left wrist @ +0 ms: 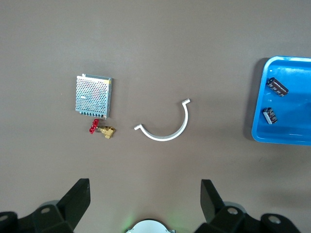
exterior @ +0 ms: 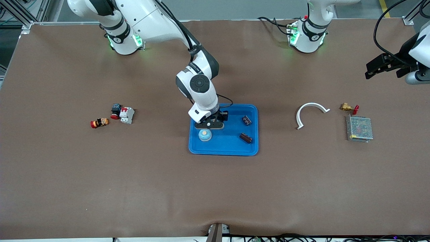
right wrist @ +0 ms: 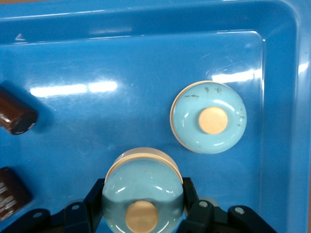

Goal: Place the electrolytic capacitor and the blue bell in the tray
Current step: 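Lower the bell beside the other bell and open the right gripper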

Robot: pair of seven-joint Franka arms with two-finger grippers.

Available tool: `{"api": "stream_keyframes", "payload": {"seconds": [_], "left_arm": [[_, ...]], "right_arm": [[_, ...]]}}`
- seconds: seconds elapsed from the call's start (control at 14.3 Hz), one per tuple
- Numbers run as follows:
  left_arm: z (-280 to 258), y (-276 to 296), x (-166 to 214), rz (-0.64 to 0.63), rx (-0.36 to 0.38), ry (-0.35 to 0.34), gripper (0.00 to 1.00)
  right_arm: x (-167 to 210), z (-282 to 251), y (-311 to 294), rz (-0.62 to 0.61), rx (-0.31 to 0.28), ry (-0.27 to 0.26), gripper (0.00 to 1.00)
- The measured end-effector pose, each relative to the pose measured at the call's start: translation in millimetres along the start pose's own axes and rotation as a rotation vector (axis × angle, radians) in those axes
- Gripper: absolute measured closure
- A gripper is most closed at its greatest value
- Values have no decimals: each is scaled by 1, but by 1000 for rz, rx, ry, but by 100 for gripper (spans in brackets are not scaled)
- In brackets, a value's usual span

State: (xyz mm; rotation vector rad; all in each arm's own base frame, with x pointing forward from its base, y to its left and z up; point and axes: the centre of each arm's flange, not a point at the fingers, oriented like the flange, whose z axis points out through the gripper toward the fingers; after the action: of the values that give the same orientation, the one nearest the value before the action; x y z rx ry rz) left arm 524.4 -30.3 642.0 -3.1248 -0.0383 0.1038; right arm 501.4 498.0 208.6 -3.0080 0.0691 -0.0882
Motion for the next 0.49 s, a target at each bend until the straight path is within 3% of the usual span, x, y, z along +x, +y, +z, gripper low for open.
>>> {"api": "stream_keyframes", "payload": {"seconds": [0.49], "left_arm": [[0, 0, 0, 0, 0, 0, 0]], "right_arm": [[-1, 7, 3, -22, -22, 7, 33]]}}
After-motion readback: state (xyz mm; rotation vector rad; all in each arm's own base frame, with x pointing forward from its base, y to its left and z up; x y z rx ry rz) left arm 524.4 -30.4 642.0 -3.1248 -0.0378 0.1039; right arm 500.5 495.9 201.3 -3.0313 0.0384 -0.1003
